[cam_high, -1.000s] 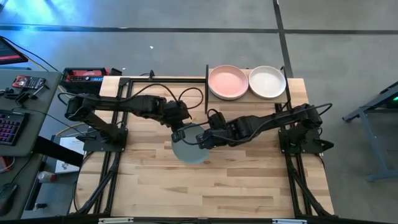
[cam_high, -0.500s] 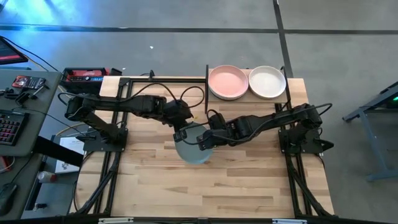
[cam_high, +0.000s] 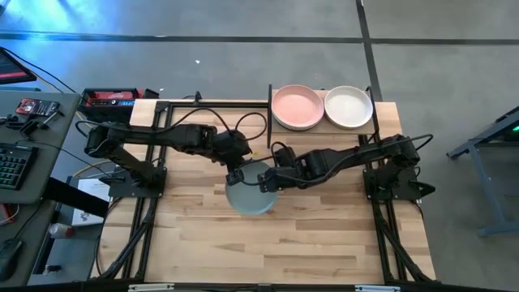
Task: Place and stack plates onto a shelf
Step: Stack the light blue plate on top of the white plate on the shelf
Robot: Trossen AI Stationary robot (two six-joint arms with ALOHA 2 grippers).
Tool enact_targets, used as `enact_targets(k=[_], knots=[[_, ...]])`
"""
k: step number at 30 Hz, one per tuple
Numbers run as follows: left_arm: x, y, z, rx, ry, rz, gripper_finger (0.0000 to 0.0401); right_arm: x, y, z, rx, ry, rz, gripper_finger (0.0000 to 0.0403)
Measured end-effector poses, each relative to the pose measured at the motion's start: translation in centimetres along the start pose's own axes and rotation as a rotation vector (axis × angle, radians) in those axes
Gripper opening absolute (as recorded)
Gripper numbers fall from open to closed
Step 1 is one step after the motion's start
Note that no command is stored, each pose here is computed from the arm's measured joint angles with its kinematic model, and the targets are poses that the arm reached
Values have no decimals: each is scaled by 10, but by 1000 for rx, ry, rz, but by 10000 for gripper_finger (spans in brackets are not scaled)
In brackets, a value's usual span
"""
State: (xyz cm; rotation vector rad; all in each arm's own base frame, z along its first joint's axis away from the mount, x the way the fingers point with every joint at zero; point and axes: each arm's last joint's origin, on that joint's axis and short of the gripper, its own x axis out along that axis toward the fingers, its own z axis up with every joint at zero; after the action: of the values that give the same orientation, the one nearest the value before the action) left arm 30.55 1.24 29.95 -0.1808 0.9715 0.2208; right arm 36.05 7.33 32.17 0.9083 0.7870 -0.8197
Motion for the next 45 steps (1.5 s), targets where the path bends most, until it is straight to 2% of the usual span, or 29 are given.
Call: enact_targets(k=[4, 9, 13, 21, 25, 35, 45], knots=[[2, -1, 0, 46, 15, -32, 38, 0, 0, 0, 20, 0, 0, 1], [5, -2, 1, 46, 8, -50, 73, 0, -1, 0, 48, 1, -9, 0], [2, 0, 5, 36, -39, -57, 92, 0, -7, -1, 73, 8, -66, 0], [-31, 8, 6, 19, -143, -66, 88, -5, -24, -4, 55, 81, -233, 0], [-45, 11, 5, 78, -188, -63, 86, -16, -35, 1, 28, 93, -284, 0], [-49, 20, 3, 151, -171, -32, 86, -69, -77, 45, -39, 10, -295, 0], [-47, 51, 5, 145, -148, 51, 86, -132, -136, 94, -42, -180, -220, 0]])
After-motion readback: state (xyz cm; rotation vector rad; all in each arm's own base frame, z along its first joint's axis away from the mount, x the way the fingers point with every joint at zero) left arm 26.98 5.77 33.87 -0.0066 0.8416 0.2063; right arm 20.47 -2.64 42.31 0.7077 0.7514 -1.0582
